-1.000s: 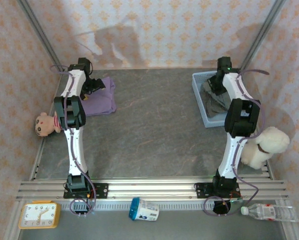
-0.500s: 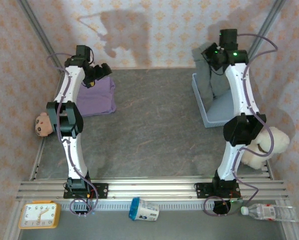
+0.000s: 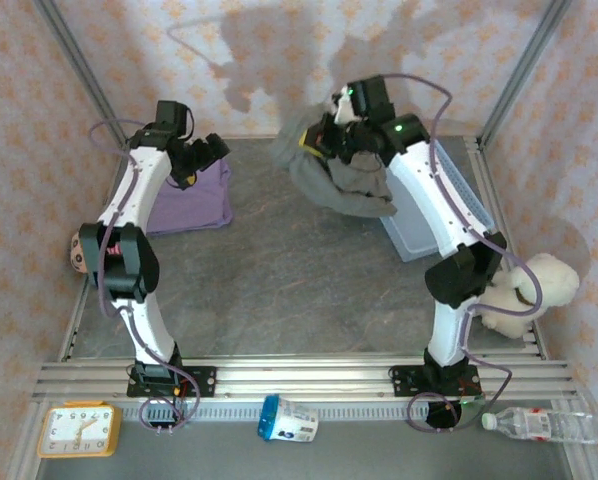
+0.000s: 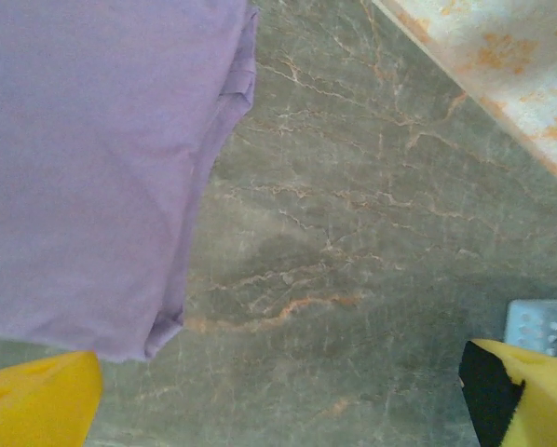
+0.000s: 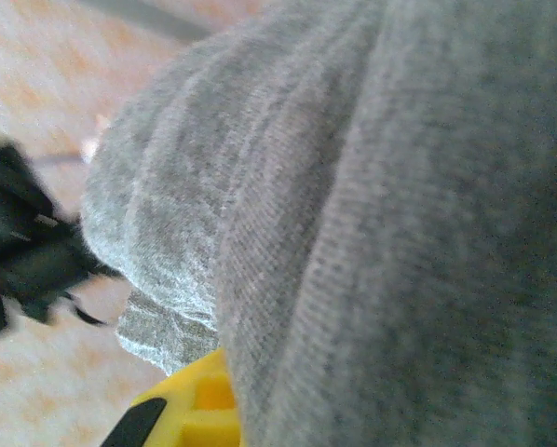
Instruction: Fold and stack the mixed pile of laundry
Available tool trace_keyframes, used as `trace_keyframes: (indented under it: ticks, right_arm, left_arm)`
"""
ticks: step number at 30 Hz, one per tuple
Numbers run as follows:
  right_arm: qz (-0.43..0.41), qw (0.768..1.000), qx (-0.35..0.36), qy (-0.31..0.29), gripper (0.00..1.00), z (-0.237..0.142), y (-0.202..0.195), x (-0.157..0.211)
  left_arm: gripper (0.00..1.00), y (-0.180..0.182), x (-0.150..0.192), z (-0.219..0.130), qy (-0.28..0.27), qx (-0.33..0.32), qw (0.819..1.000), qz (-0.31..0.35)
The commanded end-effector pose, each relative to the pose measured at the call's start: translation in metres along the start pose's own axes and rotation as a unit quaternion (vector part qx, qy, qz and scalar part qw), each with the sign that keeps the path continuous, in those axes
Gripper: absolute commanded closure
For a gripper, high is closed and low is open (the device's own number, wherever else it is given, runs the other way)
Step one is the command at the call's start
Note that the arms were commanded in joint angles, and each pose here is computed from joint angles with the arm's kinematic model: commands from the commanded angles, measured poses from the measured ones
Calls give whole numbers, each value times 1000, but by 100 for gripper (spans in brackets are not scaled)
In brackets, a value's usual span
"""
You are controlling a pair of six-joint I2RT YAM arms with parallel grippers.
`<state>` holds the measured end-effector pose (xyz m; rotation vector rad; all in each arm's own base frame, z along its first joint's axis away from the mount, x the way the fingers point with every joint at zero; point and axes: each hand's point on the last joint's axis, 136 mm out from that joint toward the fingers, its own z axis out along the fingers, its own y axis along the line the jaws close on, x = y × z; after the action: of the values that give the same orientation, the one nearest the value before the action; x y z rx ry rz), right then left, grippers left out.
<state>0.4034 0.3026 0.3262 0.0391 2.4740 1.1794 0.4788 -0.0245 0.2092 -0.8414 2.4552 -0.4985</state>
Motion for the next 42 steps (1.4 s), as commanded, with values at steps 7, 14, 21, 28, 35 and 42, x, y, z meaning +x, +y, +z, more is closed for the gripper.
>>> trace_keyframes:
  ticks: [7, 14, 21, 28, 35, 42]
  right_arm:
    - [19, 995, 55, 86, 95, 30, -95, 119]
    - [-31, 982, 184, -26, 100, -20, -118, 61]
    - [-30, 983, 100, -151, 100, -87, -53, -37]
    - [-100, 977, -114, -152, 100, -137, 90, -50]
    - [-131, 977, -163, -41, 100, -98, 128, 18]
    - [-31, 999, 9, 2, 69, -19, -19, 85]
  left_arm:
    - [0, 23, 67, -48, -10, -18, 1000, -3]
    - [0, 20, 112, -48, 4, -5, 1000, 5]
    - [0, 15, 121, -63, -11, 7, 1000, 19]
    - [0, 24, 112, -78, -41, -12, 999, 26]
    - [0, 41, 99, -79, -58, -26, 998, -11]
    - [0, 70, 93, -92, -91, -67, 993, -36]
